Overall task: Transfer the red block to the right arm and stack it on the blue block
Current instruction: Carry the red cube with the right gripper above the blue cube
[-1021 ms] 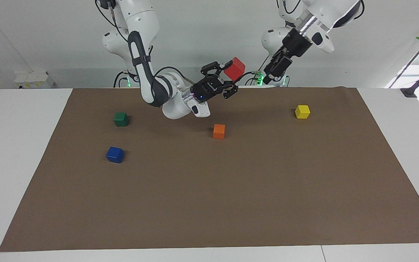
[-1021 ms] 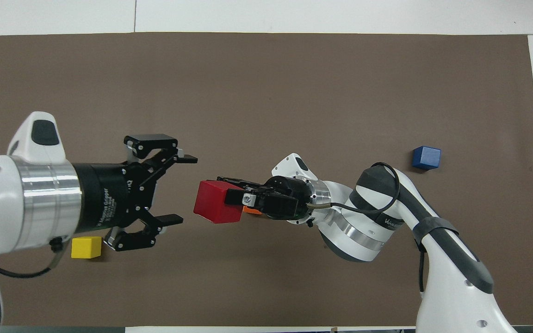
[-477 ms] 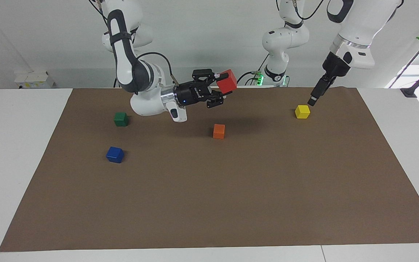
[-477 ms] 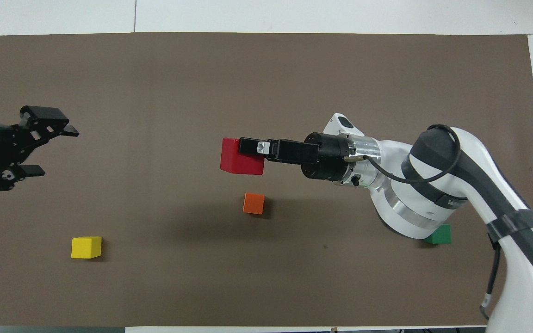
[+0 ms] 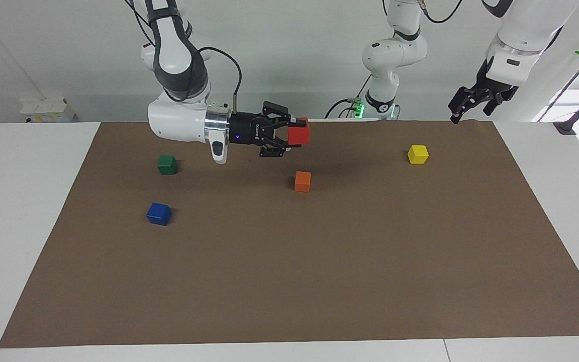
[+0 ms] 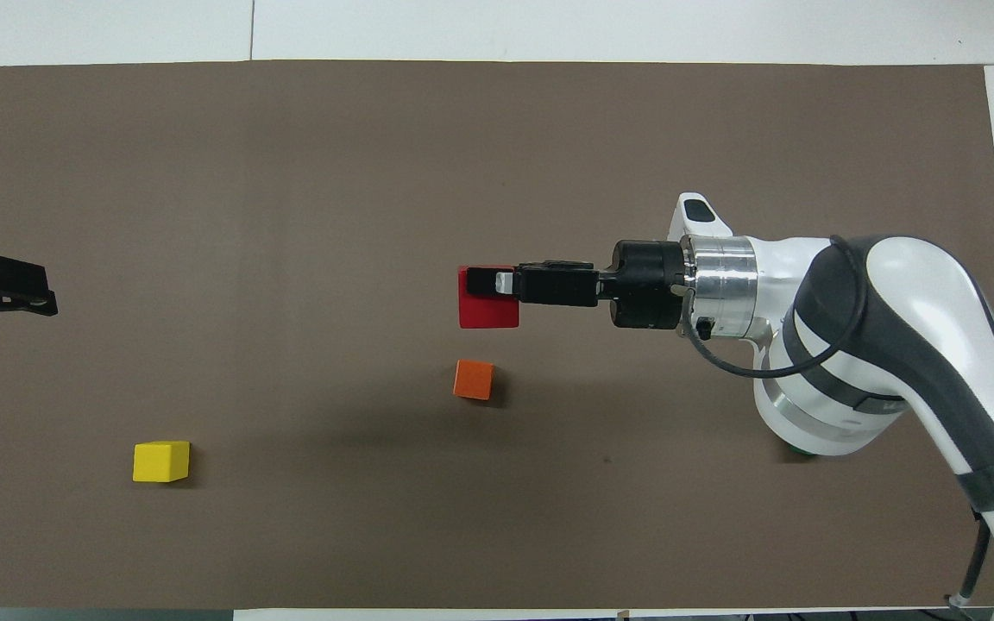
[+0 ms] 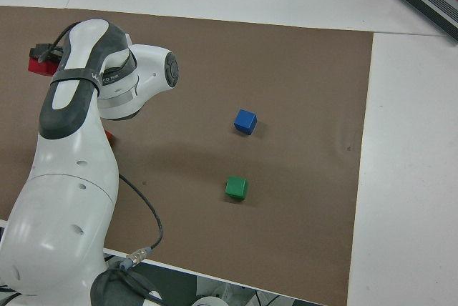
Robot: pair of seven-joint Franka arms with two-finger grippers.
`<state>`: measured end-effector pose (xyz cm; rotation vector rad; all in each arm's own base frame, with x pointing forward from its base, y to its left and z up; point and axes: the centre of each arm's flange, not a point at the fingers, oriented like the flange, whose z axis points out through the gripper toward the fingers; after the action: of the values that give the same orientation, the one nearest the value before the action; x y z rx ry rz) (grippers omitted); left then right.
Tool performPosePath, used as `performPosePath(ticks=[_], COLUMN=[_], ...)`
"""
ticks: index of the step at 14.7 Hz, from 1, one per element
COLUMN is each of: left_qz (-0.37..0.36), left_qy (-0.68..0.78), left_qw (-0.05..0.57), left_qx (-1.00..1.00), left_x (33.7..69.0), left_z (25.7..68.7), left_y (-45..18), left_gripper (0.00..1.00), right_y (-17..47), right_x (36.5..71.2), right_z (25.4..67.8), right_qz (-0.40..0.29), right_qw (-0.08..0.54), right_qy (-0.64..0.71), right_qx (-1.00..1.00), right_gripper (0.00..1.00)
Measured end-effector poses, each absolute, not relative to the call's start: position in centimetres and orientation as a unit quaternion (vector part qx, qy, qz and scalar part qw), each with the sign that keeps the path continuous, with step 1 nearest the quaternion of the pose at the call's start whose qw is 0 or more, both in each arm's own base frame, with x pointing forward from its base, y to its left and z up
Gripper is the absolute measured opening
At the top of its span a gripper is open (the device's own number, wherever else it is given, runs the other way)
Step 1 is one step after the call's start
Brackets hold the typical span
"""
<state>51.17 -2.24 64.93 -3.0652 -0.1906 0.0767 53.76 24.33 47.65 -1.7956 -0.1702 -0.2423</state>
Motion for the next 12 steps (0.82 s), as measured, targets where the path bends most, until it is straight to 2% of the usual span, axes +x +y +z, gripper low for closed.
performPosePath(ticks=[7, 10, 12], left_qz=[0.055, 0.061, 0.067], left_qy=[0.0, -0.002, -0.002], left_qw=[0.044, 0.028, 0.019], left_qx=[-0.998, -0.998, -0.998], left_x=[57.0, 56.7, 55.2], left_z=[62.6, 61.3, 60.8], left_y=[-1.5, -0.9, -1.0], left_gripper=[1.0, 1.0, 1.0], right_y=[20.9, 18.5, 16.2], right_x=[55.3, 55.8, 56.1], right_z=[48.2, 48.0, 47.5], right_qz=[-0.062, -0.043, -0.022], right_qw=[0.348, 0.268, 0.21], right_qy=[-0.1, -0.076, -0.055], right_qx=[-0.93, -0.959, -0.976], right_gripper=[0.59, 0.59, 0.59])
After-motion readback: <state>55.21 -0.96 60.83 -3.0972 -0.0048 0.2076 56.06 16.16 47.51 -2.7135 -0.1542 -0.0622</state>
